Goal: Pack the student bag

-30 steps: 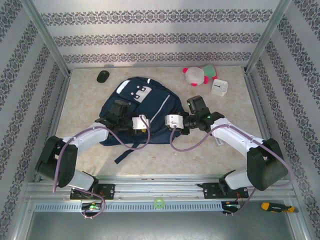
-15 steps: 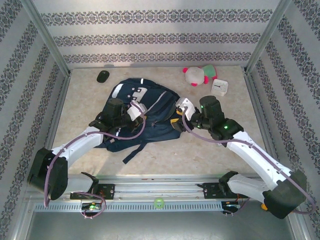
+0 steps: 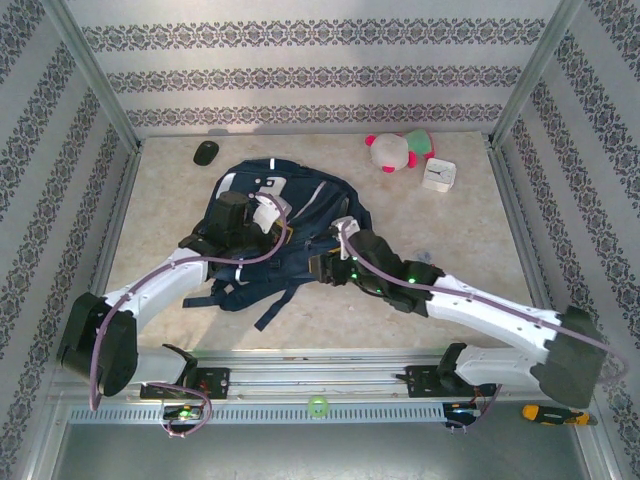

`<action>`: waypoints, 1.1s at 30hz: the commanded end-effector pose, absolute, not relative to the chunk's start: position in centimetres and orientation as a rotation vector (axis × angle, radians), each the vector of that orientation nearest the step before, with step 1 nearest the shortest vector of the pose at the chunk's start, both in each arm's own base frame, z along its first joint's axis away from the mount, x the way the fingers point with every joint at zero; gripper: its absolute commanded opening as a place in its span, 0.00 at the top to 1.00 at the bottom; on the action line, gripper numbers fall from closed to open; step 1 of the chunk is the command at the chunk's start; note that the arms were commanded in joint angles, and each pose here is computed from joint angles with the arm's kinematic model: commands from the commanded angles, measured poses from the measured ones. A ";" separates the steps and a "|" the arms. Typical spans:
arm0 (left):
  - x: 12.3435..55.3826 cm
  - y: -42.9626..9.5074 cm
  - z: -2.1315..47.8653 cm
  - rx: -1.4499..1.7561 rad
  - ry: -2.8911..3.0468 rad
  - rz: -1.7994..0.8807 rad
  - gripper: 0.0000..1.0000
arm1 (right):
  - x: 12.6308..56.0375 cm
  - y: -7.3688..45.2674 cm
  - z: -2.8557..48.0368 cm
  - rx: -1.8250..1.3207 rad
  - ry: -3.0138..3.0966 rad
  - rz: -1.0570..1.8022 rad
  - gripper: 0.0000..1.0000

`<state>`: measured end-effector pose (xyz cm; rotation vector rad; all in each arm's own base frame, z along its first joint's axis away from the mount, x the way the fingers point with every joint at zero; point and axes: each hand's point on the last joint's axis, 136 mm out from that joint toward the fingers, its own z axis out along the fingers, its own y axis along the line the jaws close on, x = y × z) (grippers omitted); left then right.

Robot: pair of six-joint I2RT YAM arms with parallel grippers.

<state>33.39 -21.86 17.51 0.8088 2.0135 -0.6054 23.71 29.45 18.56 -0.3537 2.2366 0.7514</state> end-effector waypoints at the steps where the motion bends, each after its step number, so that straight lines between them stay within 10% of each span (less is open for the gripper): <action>1: 34.1 -22.3 19.6 0.750 2.002 -0.650 1.00 | 25.9 30.6 17.7 -0.247 2.181 0.704 0.47; 18: 32.9 -22.9 19.2 0.807 2.014 -0.709 1.00 | 30.1 32.0 14.3 -0.248 2.009 0.434 0.53; 33: 32.9 -20.3 15.1 0.873 2.128 -0.525 1.00 | 28.6 29.9 14.4 -0.511 2.123 0.632 1.00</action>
